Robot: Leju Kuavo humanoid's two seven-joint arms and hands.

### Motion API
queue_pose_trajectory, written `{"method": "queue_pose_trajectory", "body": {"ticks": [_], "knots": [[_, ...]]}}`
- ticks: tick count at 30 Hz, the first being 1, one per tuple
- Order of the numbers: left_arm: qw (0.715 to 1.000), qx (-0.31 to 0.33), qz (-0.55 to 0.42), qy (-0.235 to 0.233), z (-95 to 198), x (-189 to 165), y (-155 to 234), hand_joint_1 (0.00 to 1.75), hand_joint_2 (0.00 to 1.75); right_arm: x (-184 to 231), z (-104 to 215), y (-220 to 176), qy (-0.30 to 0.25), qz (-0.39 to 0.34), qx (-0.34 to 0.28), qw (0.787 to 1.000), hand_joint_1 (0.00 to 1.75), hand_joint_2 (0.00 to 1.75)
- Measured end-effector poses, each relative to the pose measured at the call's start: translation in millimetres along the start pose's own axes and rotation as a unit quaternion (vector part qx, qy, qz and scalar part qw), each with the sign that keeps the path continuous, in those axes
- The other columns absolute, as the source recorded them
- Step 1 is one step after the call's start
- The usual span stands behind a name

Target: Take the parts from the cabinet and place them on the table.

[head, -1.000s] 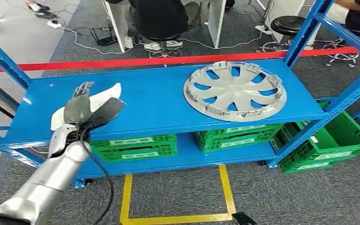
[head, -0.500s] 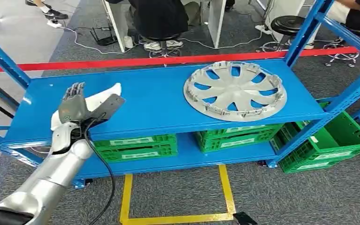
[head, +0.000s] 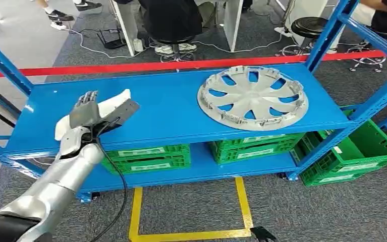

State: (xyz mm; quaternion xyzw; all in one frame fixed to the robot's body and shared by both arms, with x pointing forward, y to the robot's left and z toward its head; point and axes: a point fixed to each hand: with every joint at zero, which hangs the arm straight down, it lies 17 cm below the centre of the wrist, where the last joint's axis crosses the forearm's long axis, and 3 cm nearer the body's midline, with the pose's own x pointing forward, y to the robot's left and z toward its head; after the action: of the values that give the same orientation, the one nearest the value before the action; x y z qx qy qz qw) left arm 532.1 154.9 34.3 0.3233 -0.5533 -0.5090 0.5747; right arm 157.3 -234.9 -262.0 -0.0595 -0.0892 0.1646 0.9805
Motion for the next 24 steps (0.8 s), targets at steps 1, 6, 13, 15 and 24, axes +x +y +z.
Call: {"method": "queue_pose_trajectory", "body": {"ticks": [1, 6, 13, 15, 24], "knots": [[1.0, -0.003, 0.0, 0.002, -1, 0, -1, 0.0, 1.75, 0, 0, 0, 0.0, 0.001, 0.0, 1.0, 0.0, 1.75], [1.0, -0.012, -0.001, 0.008, -1, -2, -6, 0.0, 1.75, 0, 0, 0, 0.0, 0.002, -0.001, 1.0, 0.0, 1.75], [0.998, -0.031, -0.026, 0.044, -2, -19, -12, 0.0, 1.75, 0, 0, -1, 0.0, 0.004, -0.003, 1.0, 0.0, 1.75], [0.998, -0.035, -0.025, 0.049, -2, -22, -13, 0.0, 1.75, 0, 0, -1, 0.0, 0.004, -0.003, 1.0, 0.0, 1.75], [0.994, -0.062, -0.035, 0.08, 0, -42, -22, 0.0, 1.75, 2, 0, -1, -0.003, 0.005, -0.003, 1.0, 0.0, 1.75]]}}
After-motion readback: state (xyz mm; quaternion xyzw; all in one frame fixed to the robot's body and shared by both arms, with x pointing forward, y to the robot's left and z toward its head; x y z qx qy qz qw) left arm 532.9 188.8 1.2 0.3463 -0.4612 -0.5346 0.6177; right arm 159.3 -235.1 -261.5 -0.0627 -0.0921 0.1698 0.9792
